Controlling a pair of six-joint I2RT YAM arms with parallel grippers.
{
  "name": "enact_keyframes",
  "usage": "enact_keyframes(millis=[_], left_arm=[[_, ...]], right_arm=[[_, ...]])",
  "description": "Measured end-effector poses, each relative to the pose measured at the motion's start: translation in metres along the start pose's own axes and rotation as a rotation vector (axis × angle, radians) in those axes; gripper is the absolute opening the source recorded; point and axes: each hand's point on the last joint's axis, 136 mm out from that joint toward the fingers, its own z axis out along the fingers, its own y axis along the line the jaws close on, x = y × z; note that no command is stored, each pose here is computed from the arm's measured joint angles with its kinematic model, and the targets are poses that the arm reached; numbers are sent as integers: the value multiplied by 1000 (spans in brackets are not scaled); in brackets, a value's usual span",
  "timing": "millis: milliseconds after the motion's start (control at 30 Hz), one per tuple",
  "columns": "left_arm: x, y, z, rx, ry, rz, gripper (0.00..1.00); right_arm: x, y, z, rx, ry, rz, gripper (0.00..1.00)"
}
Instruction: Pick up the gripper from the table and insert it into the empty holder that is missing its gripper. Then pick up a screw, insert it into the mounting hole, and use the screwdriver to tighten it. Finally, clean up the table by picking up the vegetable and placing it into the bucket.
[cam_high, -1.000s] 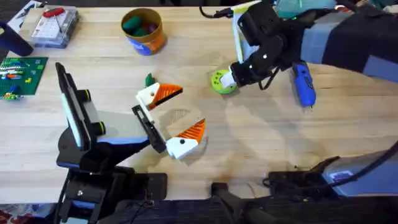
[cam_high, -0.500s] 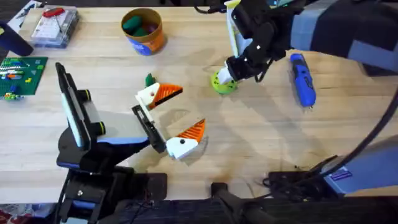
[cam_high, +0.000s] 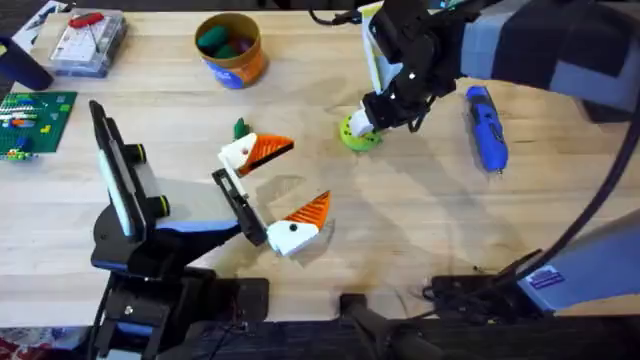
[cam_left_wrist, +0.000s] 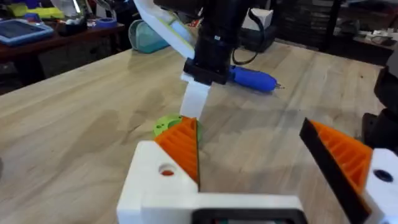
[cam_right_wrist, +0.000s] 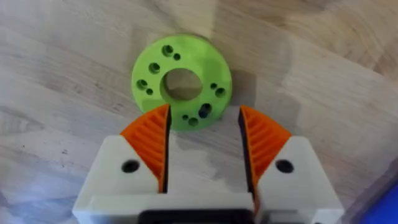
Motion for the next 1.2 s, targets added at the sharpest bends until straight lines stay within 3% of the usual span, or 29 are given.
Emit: enact_keyframes(millis=[433,600,767,900,1200], left_arm=[[0,0,0,0,0,0,991],[0,0,0,0,0,0,991],[0,0,0,0,0,0,991],[0,0,0,0,0,0,991],[0,0,0,0,0,0,991]], right_arm=[[4,-1,4,3,24,0,567],[4,-1,4,3,24,-2,409],[4,-1,4,3,24,-4,348],[4,-1,4,3,25,-3,134],[4,-1,4,3,25,-3,111]])
